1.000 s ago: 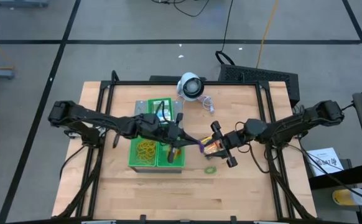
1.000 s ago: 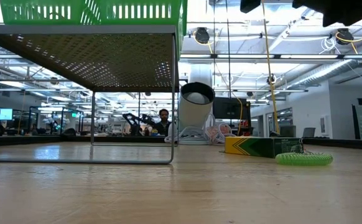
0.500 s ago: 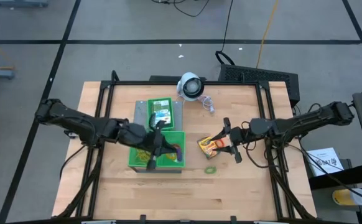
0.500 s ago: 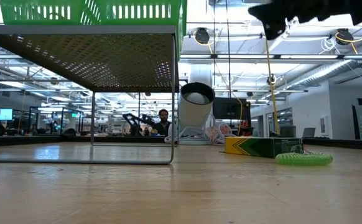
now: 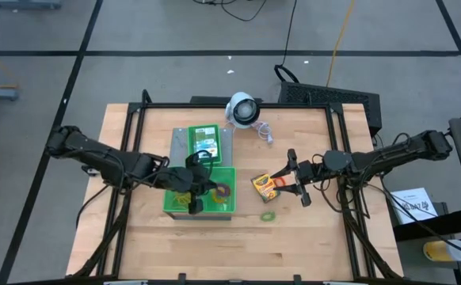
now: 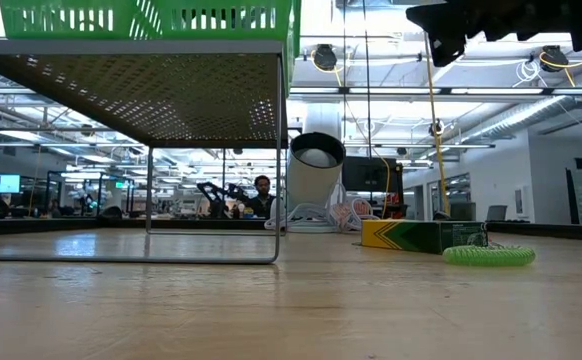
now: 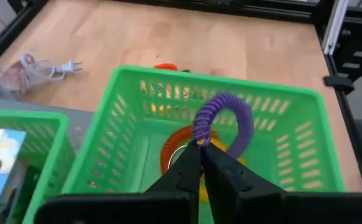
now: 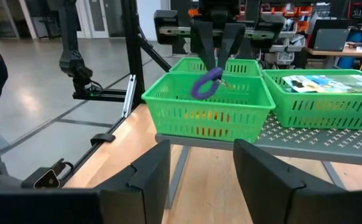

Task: Pick & Place Office Desk Supplies
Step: Put the violet spring keychain into the bottom right basket on the shelf, then put the orange spring keychain into the bottom right basket on the shelf

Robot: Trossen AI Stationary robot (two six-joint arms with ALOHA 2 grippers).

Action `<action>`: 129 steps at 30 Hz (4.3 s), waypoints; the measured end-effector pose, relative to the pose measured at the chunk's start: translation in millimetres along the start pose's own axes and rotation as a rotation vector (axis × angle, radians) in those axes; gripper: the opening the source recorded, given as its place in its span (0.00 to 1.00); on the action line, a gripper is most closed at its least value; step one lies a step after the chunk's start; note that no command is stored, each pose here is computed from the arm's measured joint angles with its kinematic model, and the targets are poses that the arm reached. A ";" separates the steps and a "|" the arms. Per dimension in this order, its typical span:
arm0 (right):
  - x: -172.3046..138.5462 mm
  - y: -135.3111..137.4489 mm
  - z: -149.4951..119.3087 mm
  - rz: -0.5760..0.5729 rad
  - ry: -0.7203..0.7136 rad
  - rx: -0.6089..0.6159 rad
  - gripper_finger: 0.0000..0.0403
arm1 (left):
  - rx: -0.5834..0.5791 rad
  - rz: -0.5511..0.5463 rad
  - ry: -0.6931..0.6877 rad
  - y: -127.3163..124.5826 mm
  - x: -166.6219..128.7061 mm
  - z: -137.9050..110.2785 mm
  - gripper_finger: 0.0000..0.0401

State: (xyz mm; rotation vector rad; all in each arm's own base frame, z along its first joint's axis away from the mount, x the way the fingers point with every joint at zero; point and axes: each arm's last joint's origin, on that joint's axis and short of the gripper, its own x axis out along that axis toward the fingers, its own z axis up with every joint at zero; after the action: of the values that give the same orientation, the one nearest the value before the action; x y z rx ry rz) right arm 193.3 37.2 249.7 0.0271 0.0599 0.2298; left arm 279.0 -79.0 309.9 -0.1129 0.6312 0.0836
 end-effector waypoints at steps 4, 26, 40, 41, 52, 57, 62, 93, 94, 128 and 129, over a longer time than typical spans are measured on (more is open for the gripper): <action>0.0 0.0 -0.2 0.000 0.002 0.002 0.41 | -0.019 -0.011 0.003 2.4 0.7 0.9 0.10; -5.2 -4.7 -36.9 -0.158 0.326 0.094 0.39 | 0.129 -0.084 -0.275 6.8 -50.8 23.8 0.61; -24.3 -13.2 -129.5 -0.483 0.575 0.263 0.38 | 0.132 -0.036 -0.504 33.3 -47.8 2.5 0.61; -24.3 -13.3 -132.7 -0.489 0.593 0.267 0.38 | 0.129 -0.035 -0.519 34.3 -49.2 2.3 0.61; -19.6 -14.3 -154.5 -0.548 0.706 0.310 0.38 | 0.083 -0.003 -0.529 45.0 -47.3 4.1 0.61; -21.4 -15.3 -166.4 -0.602 0.781 0.306 0.38 | 0.065 -0.001 -0.528 46.4 -46.9 4.2 0.61; -22.3 -15.6 -169.8 -0.623 0.797 0.318 0.33 | 0.058 -0.003 -0.521 46.3 -46.4 3.6 0.61; -21.4 -16.1 -81.7 -0.481 0.175 0.044 0.03 | 0.007 -0.010 -0.504 45.7 -41.2 2.7 0.61; -21.0 -15.9 -76.0 -0.473 0.125 0.025 0.03 | 0.005 -0.012 -0.513 45.0 -39.0 3.8 0.61; 35.2 -11.9 3.1 -0.304 -0.315 -0.279 0.03 | 0.095 -0.069 -0.514 18.9 78.8 55.7 0.67; 36.4 -12.0 4.3 -0.306 -0.317 -0.285 0.03 | 0.095 -0.067 -0.519 18.9 78.5 56.1 0.67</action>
State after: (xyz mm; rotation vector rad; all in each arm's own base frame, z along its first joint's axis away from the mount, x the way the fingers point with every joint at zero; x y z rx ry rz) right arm 231.7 33.7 251.6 -0.2280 -0.2837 -0.0748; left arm 372.8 -49.6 306.8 -0.0180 0.1128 0.0155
